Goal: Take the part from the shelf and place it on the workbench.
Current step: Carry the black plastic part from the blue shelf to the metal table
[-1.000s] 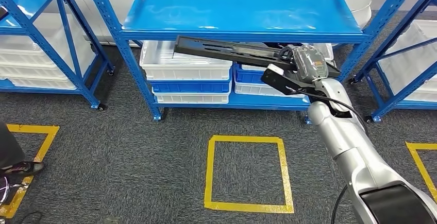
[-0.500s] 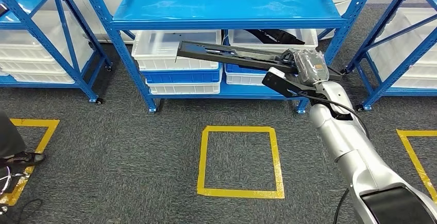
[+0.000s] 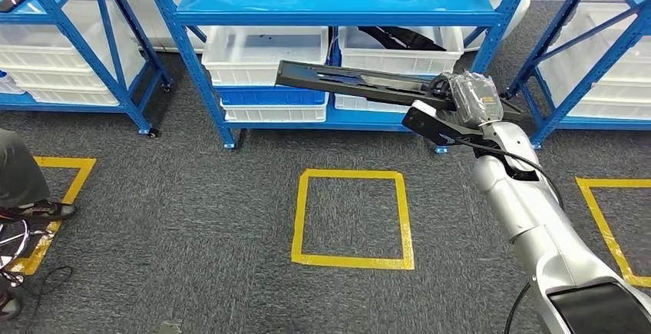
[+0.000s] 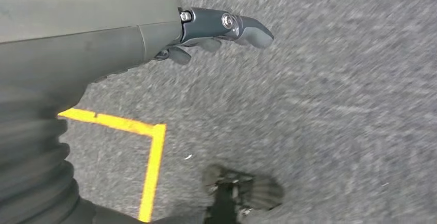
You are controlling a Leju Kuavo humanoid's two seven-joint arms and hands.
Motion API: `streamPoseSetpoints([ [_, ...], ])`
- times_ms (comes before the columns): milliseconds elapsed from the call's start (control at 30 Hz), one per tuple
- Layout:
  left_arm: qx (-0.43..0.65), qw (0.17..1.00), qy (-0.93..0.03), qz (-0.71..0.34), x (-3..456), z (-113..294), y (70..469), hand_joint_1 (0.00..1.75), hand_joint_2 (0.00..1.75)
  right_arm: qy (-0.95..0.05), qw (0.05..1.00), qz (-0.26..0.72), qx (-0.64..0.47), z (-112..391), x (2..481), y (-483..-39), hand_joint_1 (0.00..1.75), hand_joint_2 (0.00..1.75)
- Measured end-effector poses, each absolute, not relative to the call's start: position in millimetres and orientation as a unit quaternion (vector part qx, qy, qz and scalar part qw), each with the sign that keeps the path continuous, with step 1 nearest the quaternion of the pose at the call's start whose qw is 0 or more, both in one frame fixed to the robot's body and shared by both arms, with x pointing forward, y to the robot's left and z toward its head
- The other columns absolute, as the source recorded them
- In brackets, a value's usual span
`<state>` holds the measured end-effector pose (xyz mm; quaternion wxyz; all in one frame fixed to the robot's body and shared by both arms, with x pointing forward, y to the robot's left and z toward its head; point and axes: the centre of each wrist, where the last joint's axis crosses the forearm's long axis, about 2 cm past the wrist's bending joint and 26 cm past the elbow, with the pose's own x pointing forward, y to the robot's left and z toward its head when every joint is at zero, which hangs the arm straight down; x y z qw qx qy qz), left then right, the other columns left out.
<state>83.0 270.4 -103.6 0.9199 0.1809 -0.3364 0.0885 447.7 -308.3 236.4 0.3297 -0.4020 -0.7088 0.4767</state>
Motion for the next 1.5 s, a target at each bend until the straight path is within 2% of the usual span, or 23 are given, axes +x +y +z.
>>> streamPoseSetpoints([
  [1500, 0.192, 0.922, -0.324, 0.092, 78.4, -104.3, 271.4, 0.0, 1.75, -0.71, 0.322, 0.477, -0.406, 243.1, 451.0, -300.1, 1.75, 1.75],
])
